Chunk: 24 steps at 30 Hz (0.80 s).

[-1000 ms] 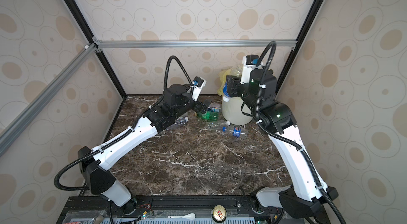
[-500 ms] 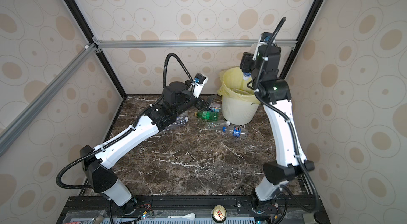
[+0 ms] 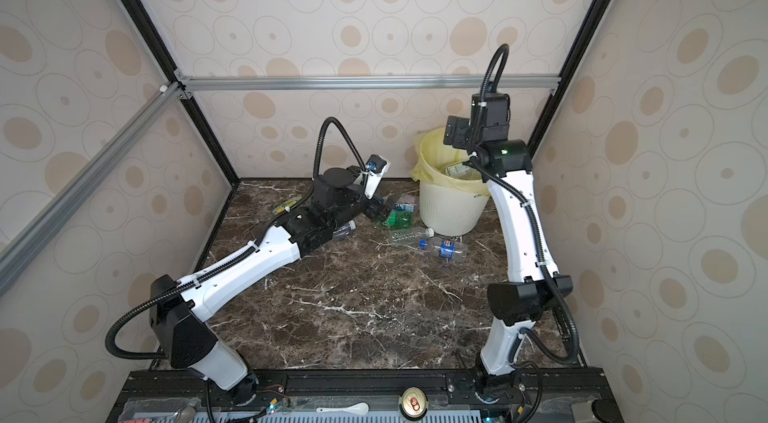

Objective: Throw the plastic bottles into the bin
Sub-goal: 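Carry the water bottle over the bin with the right gripper and release it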

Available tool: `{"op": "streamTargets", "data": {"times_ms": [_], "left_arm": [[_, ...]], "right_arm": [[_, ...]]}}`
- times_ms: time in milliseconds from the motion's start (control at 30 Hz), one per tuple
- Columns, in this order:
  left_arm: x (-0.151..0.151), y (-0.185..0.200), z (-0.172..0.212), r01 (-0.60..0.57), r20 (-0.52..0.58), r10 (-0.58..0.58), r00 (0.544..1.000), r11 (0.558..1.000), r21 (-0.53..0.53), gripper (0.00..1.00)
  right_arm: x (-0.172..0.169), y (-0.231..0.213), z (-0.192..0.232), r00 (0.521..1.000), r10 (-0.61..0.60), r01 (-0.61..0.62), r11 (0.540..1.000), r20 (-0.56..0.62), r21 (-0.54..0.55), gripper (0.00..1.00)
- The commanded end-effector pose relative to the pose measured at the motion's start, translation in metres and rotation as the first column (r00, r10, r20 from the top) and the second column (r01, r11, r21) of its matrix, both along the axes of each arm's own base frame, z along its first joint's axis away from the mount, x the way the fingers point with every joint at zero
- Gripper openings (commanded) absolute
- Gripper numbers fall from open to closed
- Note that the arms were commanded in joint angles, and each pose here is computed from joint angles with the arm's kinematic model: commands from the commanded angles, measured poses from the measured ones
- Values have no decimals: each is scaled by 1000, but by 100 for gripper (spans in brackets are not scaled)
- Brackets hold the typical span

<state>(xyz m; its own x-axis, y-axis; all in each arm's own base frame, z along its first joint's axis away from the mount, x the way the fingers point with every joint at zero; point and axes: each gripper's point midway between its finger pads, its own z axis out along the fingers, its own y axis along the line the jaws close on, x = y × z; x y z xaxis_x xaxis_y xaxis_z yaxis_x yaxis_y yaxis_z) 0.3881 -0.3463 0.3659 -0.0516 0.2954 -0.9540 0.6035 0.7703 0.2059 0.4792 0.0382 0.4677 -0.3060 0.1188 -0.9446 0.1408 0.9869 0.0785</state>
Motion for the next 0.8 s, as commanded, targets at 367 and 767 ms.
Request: {"op": "streamTargets", "data": {"times_ms": [367,767], "left_arm": [[19,48,-40,-240,-130,257,958,961,136,99],[28,164,-134,-422,-271,485,831,868,260,99]], "right_arm": [[-51,48,-37,985,168,-165,985,-49,52,100],[-121,182,-156,844,483,-488,872,-233,40,100]]}}
